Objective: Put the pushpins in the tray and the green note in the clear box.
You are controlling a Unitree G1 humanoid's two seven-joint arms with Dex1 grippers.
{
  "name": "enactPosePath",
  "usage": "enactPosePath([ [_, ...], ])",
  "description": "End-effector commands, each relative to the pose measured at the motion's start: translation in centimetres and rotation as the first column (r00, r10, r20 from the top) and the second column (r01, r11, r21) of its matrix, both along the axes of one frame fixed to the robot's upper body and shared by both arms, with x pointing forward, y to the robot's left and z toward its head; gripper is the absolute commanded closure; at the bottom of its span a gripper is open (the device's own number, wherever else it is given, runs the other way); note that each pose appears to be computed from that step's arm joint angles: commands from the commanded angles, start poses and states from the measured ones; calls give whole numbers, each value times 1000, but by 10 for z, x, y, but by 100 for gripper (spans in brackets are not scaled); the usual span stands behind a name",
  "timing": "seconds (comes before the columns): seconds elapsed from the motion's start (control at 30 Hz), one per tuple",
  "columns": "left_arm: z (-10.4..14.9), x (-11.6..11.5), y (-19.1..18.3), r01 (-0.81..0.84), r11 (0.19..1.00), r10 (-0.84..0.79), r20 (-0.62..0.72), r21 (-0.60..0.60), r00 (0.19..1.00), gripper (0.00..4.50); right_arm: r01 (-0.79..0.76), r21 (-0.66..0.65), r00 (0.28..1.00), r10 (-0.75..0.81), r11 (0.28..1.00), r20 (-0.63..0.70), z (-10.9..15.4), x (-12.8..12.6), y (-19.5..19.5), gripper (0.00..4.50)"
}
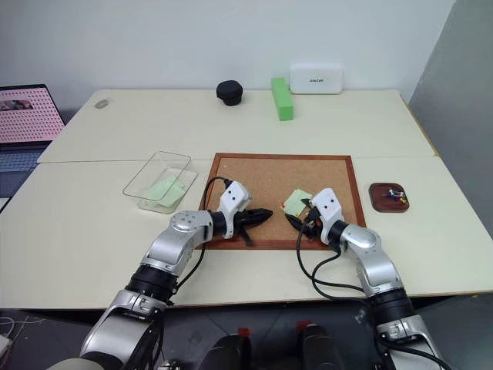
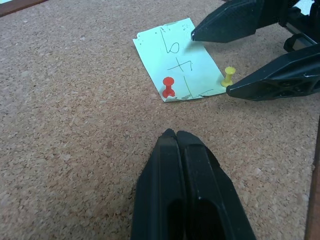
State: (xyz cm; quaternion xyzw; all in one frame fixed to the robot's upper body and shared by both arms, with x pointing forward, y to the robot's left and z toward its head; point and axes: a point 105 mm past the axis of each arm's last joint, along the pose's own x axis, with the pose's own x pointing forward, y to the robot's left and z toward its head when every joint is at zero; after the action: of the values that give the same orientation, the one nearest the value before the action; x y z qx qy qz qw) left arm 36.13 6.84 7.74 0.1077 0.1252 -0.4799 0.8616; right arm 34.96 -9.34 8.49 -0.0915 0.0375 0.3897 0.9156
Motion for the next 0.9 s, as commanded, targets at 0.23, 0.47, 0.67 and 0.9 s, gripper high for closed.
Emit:
enactPosePath([
  [0.23,-23,-4,10,-26,997,30,-64,75,998,450,-49,-35,997,51,998,56,10,0,6,330],
  [0.47,-23,-4,9,-22,997,27,-68,72,997,450,-23,-29,999,24,999,44,8,4,3,449],
  [0.67,-23,-4,9,-27,997,32,-67,70,997,450,23,-60,997,-19,998,72,9,9,-4,449],
  [0.9,-26,-4,11,-34,997,39,-72,74,997,450,-13,39,989,7,999,145,36,4,1,449],
])
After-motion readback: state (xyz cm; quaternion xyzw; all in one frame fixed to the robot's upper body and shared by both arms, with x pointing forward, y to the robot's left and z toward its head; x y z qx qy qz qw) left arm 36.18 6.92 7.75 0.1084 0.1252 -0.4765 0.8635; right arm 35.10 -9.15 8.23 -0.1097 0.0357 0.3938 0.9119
